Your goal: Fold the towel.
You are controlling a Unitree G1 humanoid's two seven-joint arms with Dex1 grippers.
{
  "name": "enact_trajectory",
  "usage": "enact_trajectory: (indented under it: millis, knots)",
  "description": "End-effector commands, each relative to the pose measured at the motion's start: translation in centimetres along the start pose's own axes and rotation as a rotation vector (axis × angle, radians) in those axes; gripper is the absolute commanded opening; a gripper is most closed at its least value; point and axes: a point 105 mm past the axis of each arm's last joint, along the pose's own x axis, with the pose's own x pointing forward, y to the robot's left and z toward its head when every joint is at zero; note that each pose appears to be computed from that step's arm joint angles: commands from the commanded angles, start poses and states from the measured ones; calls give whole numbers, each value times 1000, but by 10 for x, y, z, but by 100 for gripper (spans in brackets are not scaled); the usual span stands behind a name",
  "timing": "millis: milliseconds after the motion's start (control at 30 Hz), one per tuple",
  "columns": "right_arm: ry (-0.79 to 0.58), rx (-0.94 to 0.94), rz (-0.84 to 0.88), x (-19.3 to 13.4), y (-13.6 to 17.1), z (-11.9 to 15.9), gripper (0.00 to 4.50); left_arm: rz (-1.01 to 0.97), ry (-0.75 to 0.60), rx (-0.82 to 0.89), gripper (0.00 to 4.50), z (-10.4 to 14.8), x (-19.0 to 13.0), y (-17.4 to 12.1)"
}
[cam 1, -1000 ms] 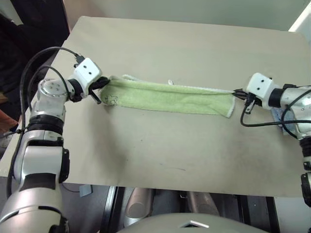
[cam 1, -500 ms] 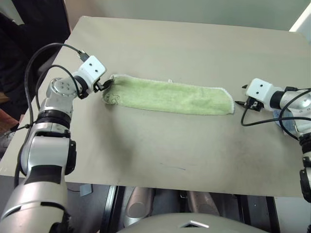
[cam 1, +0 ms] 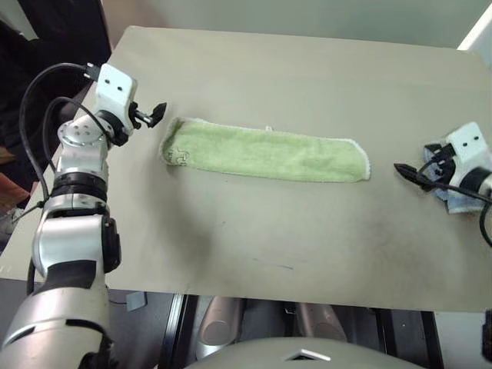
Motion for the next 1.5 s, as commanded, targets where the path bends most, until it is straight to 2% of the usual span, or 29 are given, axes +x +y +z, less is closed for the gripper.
enact_trajectory:
  millis: [33, 167, 400, 667, 800, 1033, 1267, 1500]
  knots:
    - [-86, 307, 43, -11, 20, 15, 444, -111, -194, -69, 421, 39, -3, -10]
    - [-79, 560, 95, -9, 43, 11, 444, -298, -310, -96, 421, 63, -12, -43]
    - [-79, 829, 139, 12, 75, 6, 444, -497, -366, -112, 421, 83, -23, -87]
    - [-89, 1031, 101, 38, 85, 5, 444, -583, -385, -142, 421, 93, -28, -116]
    - [-61, 1120, 20, 44, 78, -4, 444, -599, -393, -152, 421, 97, -31, -123]
    - [-40, 1169, -45, 43, 72, -14, 444, -619, -397, -154, 421, 100, -34, -129]
    - [-67, 1133, -121, 18, 49, -25, 444, -635, -392, -149, 421, 100, -36, -132]
    - [-61, 1122, -137, 12, 43, -28, 444, -643, -392, -154, 421, 100, -34, -135]
